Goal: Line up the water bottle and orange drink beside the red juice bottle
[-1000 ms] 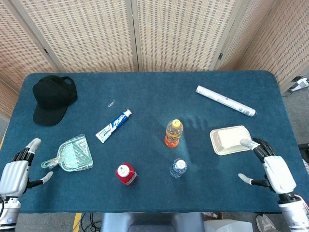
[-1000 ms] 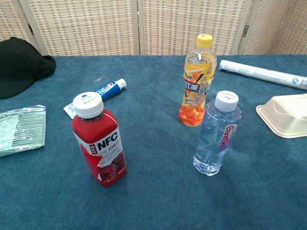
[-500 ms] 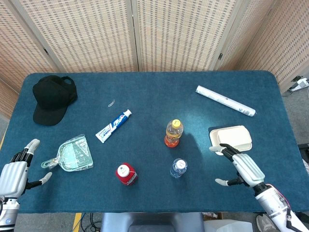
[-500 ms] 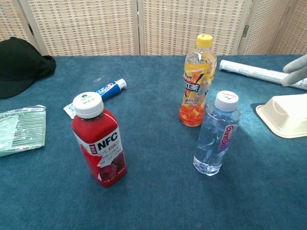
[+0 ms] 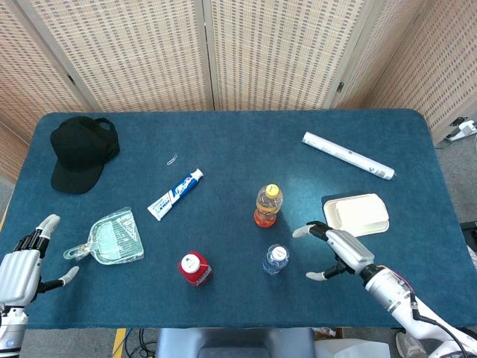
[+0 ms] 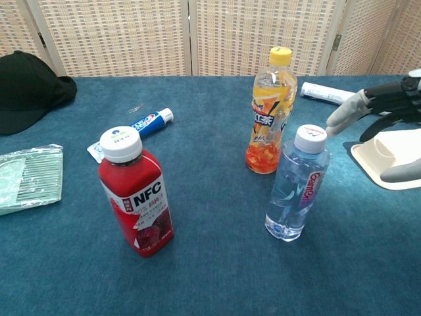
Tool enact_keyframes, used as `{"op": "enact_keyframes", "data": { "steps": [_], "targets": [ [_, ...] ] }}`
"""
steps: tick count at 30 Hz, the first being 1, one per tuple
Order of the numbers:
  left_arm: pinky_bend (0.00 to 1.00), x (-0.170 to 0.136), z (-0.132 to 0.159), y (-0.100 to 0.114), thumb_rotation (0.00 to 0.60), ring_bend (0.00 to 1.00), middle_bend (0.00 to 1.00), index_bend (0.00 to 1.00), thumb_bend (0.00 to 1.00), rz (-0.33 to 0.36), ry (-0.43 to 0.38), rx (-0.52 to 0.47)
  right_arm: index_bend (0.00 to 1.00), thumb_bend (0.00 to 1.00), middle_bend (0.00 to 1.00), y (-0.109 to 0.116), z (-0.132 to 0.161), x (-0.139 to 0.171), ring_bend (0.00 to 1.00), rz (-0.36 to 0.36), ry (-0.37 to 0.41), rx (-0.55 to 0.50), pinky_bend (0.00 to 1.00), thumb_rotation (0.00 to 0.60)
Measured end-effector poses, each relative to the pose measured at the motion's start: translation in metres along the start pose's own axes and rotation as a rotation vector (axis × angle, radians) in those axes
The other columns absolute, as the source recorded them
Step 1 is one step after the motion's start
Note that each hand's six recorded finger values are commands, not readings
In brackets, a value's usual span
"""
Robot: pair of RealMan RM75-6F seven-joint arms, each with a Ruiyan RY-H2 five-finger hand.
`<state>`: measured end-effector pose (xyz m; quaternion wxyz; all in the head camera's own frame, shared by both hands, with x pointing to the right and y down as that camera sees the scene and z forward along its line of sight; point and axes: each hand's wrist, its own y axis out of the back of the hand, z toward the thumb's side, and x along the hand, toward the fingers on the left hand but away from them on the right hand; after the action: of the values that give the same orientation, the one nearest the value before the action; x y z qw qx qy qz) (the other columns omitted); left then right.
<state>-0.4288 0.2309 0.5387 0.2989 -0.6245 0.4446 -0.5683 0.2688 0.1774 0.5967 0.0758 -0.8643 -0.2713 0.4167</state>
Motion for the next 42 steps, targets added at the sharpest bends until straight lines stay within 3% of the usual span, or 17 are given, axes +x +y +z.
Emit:
{"op": "enact_keyframes", "data": {
  "steps": [15, 22, 34, 42],
  "targets": [
    [0.18, -0.003, -0.002, -0.001, 0.600, 0.17, 0.08, 0.13, 0.15, -0.002, 0.007, 0.000, 0.30, 0.12, 0.24, -0.015, 0.006, -0.027, 0.10, 0.070, 0.005, 0.014, 0.23, 0.600],
    [0.18, -0.003, -0.004, -0.001, 0.600, 0.17, 0.08, 0.13, 0.15, -0.003, 0.010, 0.000, 0.32, 0.19, 0.25, -0.028, 0.006, -0.040, 0.10, 0.098, 0.011, 0.016, 0.23, 0.600],
    [0.18, -0.004, -0.007, -0.002, 0.600, 0.17, 0.08, 0.13, 0.15, -0.002, 0.017, -0.003, 0.43, 0.32, 0.33, -0.040, 0.005, -0.060, 0.17, 0.081, 0.026, -0.008, 0.27, 0.600],
    [0.18, -0.004, -0.009, -0.001, 0.600, 0.17, 0.08, 0.13, 0.15, 0.003, 0.021, -0.003, 0.48, 0.37, 0.37, -0.040, 0.017, -0.066, 0.21, 0.047, 0.076, -0.029, 0.32, 0.600]
  ]
}}
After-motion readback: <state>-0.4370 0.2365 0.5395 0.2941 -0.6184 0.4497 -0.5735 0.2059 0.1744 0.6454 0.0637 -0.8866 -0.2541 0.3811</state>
